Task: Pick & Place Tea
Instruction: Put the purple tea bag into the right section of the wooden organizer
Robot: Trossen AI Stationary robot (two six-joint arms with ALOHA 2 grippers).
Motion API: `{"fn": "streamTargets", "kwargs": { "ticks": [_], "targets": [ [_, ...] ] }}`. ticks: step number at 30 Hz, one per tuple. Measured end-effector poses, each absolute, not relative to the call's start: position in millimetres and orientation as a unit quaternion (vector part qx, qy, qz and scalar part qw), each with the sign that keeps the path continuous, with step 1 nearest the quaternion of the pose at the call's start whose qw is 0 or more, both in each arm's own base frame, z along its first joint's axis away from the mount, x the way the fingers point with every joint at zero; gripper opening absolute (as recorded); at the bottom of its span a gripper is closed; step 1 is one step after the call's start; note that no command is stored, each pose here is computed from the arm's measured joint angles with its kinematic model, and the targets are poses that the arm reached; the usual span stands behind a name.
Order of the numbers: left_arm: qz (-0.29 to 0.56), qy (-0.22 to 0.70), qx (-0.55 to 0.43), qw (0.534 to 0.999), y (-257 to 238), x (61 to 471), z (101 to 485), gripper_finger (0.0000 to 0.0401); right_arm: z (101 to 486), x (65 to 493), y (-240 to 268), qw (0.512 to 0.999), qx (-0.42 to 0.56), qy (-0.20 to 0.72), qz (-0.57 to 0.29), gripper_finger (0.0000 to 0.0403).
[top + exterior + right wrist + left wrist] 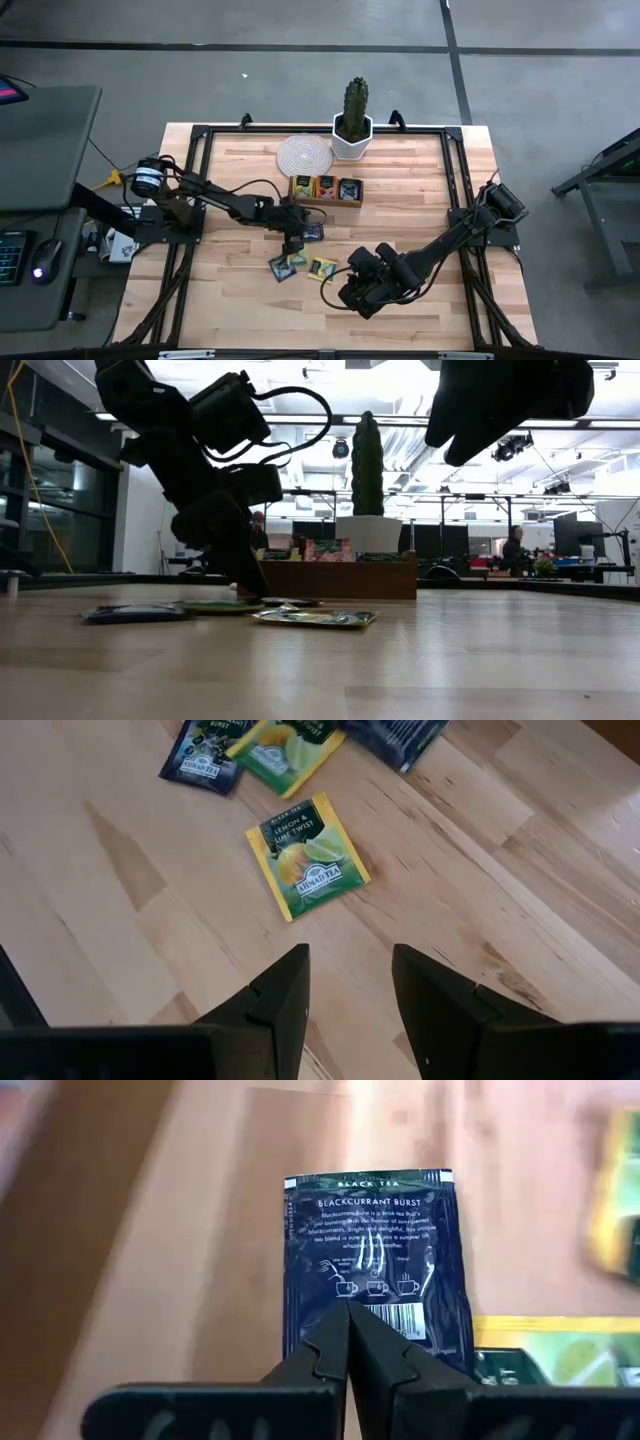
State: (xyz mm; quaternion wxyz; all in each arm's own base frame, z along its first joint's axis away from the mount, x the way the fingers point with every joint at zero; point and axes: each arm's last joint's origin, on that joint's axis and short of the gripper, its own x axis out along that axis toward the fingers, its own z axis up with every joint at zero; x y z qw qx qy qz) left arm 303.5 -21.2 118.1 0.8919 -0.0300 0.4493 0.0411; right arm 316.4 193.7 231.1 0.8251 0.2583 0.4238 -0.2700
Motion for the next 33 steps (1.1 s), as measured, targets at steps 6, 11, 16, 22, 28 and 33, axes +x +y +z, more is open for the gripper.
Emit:
{"fn": "streamTargets", "kwargs": {
  "ticks": [6, 11, 16, 22, 28, 33],
  "targets": [
    [-0.032, 0.441, -0.068, 0.894, -26.2, 306.7, 116.4, 0.0000, 230.0, 322.5, 198.0, 0.847, 0.250, 0.410, -0.228, 0.0140],
    [-0.037, 0.439, -0.073, 0.895, -26.6, 307.0, 116.4, 0.0000, 215.5, 323.6, 211.9, 0.895, 0.159, 0.393, -0.140, 0.0140],
    [-0.071, 0.431, -0.089, 0.895, -29.0, 308.6, 117.8, 0.0000, 197.0, 323.5, 210.2, 0.916, 0.095, 0.379, -0.093, 0.0140],
    [-0.076, 0.427, -0.090, 0.896, -29.7, 309.1, 118.0, 0.0000, 175.4, 326.3, 187.4, 0.914, 0.037, 0.393, -0.089, 0.0140],
    [-0.092, 0.427, -0.095, 0.895, -32.9, 309.0, 118.2, 0.0000, 167.3, 337.9, 166.1, 0.918, -0.049, 0.392, -0.026, 0.0140],
    [-0.099, 0.428, -0.100, 0.893, -35.3, 308.6, 118.2, 0.0000, 165.3, 345.0, 146.8, 0.898, -0.186, 0.398, 0.004, 0.0140]
  ]
}}
